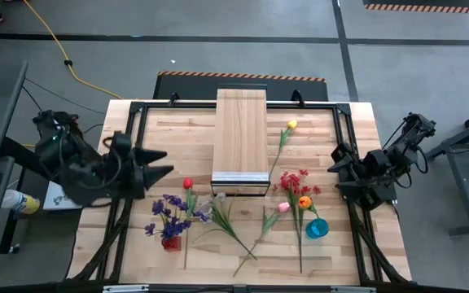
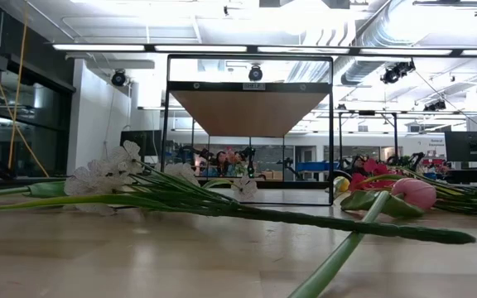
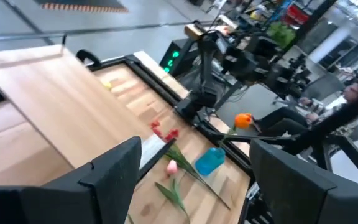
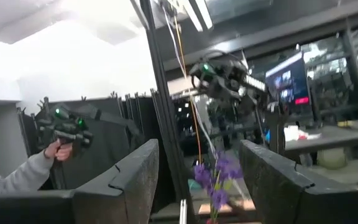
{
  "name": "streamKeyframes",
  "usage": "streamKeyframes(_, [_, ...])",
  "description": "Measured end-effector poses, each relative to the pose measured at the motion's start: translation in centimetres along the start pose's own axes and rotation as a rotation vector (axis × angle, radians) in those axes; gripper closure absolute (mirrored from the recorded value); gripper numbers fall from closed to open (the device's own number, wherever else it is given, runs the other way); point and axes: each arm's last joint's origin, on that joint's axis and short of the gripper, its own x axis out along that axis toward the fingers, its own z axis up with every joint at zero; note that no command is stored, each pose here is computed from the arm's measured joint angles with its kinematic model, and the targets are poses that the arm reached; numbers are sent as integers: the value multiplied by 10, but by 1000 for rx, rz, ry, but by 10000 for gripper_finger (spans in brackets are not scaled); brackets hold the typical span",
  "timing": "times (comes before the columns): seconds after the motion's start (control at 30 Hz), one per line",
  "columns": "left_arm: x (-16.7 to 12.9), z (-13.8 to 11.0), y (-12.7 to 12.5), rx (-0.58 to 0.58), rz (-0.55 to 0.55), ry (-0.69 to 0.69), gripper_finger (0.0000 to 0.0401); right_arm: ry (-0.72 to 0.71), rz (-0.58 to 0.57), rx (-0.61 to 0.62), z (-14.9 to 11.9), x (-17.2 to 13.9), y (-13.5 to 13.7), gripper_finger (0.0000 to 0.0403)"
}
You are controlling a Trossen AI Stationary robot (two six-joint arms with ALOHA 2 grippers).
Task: Pick and place flowers into a vace then onto a shelf
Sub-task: Put the red tulip into the blue vase
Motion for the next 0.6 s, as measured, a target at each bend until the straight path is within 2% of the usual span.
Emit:
streamKeyframes(0.27, [27, 14, 19, -88, 151, 46, 70, -179, -12, -73, 19, -2, -1, 198])
streamKeyframes(0.6, [59, 1, 63, -245, 497, 254, 70, -297, -44, -123, 31, -5, -2, 191])
